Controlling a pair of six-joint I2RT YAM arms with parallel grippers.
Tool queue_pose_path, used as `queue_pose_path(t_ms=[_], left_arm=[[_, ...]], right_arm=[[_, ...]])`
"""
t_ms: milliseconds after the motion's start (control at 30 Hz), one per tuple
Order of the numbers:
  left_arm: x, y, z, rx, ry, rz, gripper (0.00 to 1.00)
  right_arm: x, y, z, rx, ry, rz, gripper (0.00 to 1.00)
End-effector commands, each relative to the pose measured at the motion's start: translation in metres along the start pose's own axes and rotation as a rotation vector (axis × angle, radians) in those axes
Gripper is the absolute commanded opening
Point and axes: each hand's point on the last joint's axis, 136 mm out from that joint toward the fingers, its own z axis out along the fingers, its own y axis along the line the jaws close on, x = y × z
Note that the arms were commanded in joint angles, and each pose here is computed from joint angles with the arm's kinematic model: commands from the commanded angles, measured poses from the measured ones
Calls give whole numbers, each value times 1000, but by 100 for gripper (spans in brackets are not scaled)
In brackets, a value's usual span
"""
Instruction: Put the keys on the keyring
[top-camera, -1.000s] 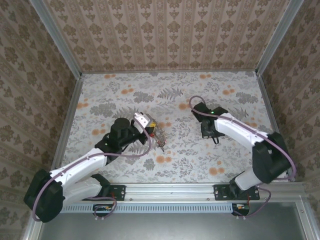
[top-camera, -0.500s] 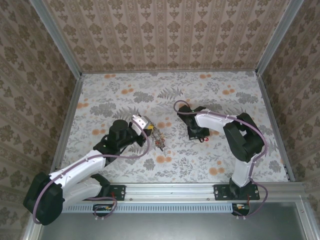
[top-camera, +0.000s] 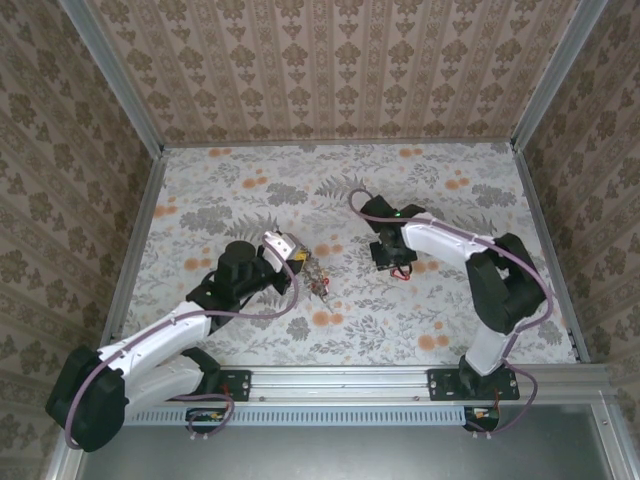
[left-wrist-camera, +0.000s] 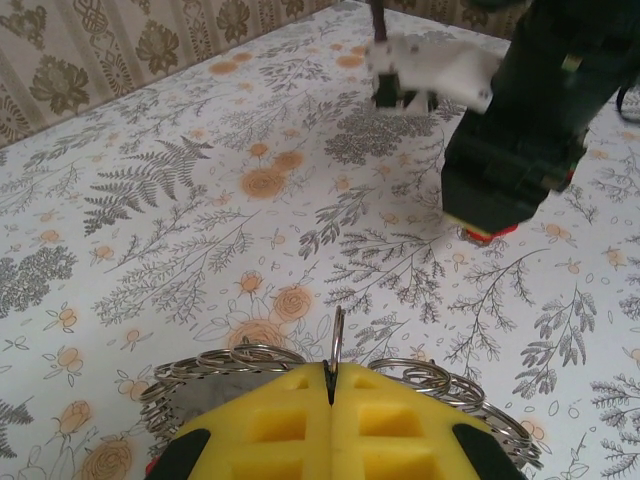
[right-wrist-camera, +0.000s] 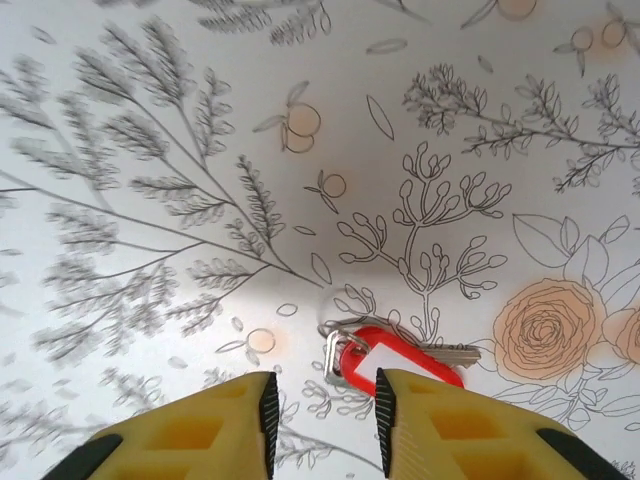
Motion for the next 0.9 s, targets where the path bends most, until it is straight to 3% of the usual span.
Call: queue_pose_path(t_ms=[0,100,233,367,600,867], left_arm=[[-15,-1,-5,8,-64,15,0],[-13,-2,-6,13,-64,17,0],[-12,-3,-5,20,-65,16,0],[-12,-3,-3,29,-57,-5,0],[-16,-9,-2,74,-65,-22,0],[-16,-7,-1,79,-61,-22,0]], right_arm=[[1,8,-12,-162,-8,-123,37],[-3,-4,-15,-217,-31,-172,37],[-11,-14,-12,-391,-4,-93,34],[0,-7,3,-422,96,-99,34],[18,-4,14,-448,160,-102,36],[24,-14,22,-380,179,-106,39]])
